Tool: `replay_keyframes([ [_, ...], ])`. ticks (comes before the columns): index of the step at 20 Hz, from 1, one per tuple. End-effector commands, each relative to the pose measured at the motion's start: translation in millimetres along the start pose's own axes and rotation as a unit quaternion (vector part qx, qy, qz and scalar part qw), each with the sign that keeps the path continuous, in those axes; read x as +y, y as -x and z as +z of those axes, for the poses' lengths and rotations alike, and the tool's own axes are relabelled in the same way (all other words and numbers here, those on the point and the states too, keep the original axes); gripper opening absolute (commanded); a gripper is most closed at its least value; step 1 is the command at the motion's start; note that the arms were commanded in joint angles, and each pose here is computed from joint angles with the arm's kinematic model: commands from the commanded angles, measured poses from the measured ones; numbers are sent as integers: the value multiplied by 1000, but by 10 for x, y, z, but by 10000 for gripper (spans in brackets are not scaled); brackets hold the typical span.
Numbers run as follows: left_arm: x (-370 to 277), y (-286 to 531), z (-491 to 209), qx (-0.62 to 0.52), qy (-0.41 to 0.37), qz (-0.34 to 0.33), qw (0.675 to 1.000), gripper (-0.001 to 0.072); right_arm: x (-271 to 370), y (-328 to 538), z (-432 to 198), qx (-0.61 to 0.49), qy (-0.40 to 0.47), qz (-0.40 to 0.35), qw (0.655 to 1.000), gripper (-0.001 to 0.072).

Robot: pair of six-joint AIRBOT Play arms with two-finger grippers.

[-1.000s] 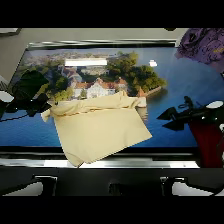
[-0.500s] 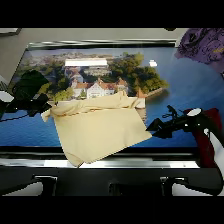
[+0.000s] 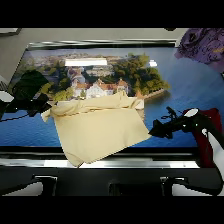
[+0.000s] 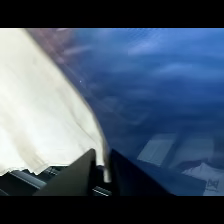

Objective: Fold the clothes and pants, and hang the long-sleeved shirts on hangers.

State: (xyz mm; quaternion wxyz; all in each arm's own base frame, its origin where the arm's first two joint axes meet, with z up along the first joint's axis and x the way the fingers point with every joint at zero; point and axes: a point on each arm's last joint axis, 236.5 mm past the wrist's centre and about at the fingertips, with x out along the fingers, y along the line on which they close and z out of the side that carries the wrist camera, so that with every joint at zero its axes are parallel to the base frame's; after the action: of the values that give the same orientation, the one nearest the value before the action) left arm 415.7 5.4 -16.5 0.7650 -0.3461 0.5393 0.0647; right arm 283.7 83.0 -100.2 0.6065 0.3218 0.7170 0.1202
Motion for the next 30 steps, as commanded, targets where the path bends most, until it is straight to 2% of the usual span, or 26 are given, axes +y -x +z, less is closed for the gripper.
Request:
replay_keyframes([
  [1, 1, -3, -1, 0, -1, 0, 1000, 19, -42, -3, 12, -2, 3, -9, 1000, 26],
  [4, 1, -3, -2, 0, -1, 0, 1000, 19, 41, 54, 100, -16, 2, 2, 1000, 24],
  [7, 3, -3, -5, 1, 0, 0, 1000, 19, 190, 687, 835, -134, 11, -41, 990, 23],
  [9, 4, -3, -18, 4, 0, 1, 1000, 19, 446, 1439, 1485, -259, 17, -68, 963, 24],
  [12, 12, -3, -51, 11, 0, 2, 1000, 19, 957, 2357, 2192, -394, 20, -43, 918, 24],
  [14, 1, -7, -65, 12, -2, 2, 1000, 19, 1110, 2548, 2447, -417, 6, -21, 909, 24],
  [18, -57, -82, -145, 24, -12, 3, 1000, 19, 1044, 1910, 2509, -328, -32, -7, 944, 26],
  [19, -73, -106, -170, 27, -14, 3, 1000, 18, 1022, 1755, 2467, -304, -34, -12, 952, 56],
  [22, -92, -153, -212, 34, -18, 4, 999, 19, 970, 1655, 2326, -268, -36, -22, 962, 487],
  [23, -91, -150, -207, 34, -18, 4, 999, 19, 941, 1707, 2250, -258, -24, -25, 965, 527],
  [27, -80, -147, -200, 33, -16, 5, 999, 19, 484, 1797, 1690, -160, 43, -67, 984, 526],
  [30, -80, -147, -200, 33, -17, 5, 999, 18, 400, 1531, 1295, -137, 1, 26, 990, 524],
])
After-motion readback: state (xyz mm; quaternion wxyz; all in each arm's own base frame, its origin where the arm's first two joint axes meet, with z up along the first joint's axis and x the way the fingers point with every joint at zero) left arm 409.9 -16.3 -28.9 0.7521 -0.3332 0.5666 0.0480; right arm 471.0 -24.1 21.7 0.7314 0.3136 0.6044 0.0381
